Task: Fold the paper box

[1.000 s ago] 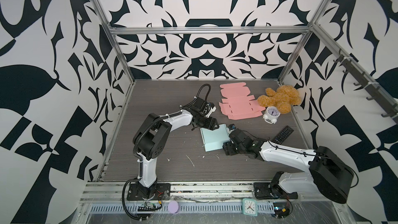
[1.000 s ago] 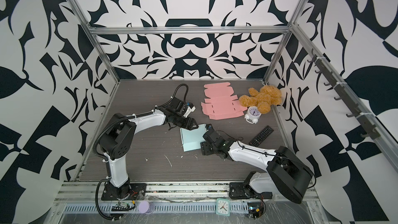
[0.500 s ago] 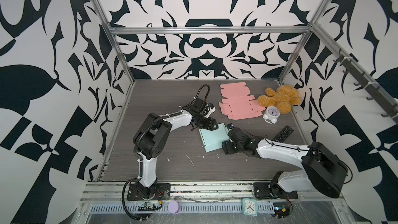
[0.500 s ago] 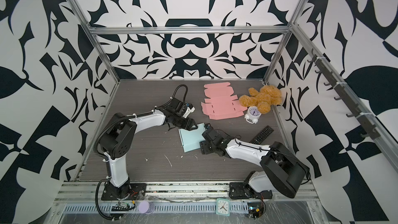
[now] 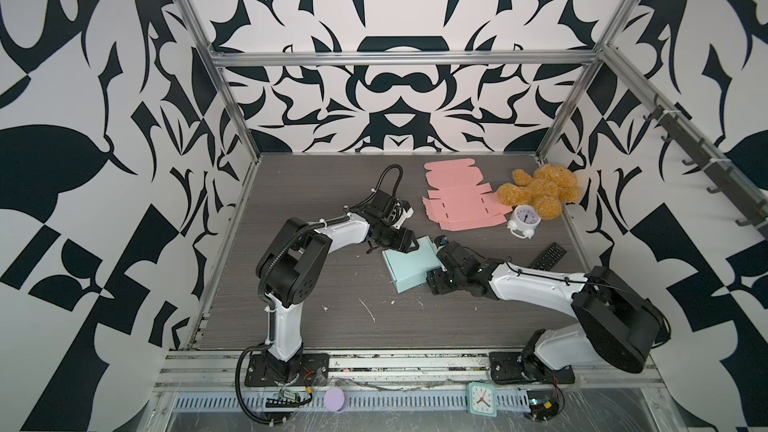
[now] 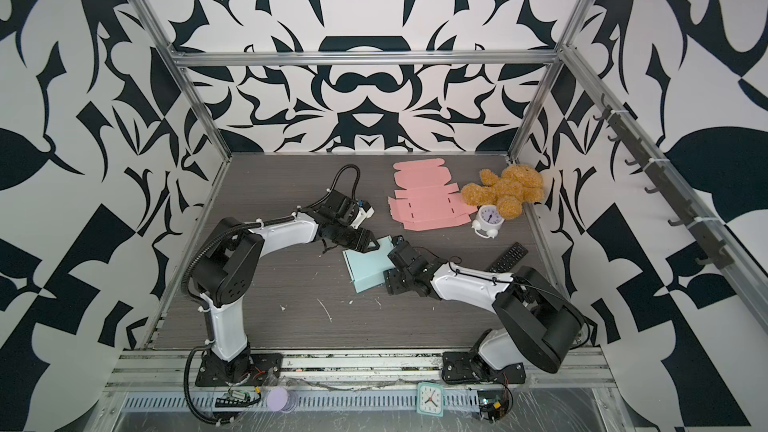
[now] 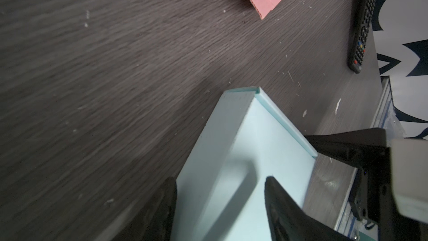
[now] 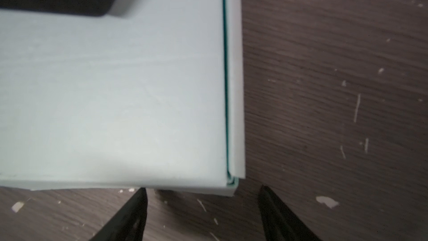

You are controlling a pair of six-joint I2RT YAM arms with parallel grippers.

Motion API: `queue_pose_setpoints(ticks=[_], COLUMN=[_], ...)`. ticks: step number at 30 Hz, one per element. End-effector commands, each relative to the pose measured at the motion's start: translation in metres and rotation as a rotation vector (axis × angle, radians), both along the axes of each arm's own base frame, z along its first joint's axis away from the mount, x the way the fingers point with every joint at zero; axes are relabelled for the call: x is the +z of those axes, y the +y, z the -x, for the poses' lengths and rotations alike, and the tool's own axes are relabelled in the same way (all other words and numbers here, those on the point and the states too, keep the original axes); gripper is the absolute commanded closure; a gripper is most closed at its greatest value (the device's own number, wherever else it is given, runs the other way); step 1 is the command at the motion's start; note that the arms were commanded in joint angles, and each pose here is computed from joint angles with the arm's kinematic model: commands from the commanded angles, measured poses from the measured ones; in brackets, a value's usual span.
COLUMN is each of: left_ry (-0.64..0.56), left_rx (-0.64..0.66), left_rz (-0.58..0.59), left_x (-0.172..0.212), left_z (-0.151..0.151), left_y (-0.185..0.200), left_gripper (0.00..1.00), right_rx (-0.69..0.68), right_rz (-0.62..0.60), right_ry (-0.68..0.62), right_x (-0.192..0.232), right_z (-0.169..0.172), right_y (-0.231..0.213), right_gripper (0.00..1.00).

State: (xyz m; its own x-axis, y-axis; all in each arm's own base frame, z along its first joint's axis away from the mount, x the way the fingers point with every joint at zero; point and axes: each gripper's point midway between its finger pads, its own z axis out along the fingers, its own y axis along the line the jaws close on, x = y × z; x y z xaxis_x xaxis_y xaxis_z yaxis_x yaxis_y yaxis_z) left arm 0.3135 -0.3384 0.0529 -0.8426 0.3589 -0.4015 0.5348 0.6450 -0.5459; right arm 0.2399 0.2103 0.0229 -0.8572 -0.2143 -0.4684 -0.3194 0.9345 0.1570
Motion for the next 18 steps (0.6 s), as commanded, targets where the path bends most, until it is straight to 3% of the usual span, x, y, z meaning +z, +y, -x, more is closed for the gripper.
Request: queue_pose_setpoints(ticks=[1,18], left_ry=[0.058,0.102], left_rx=[-0.035,-0.029], left_rz=[0.017,0.045], left_x=[0.001,0.011], left_z=[0.02,0.041], left_y=[-0.001,0.008], left_gripper=[0.37,0.37], right_rx=[-0.019,-0.01], right_rz=[-0.056,-0.079], right_ry=[-0.087,-0.11], right_x=[0.019,0.025], right_z=[-0.026,-0.041], right_y=[0.016,0.028], right_gripper=[0.23,0.24])
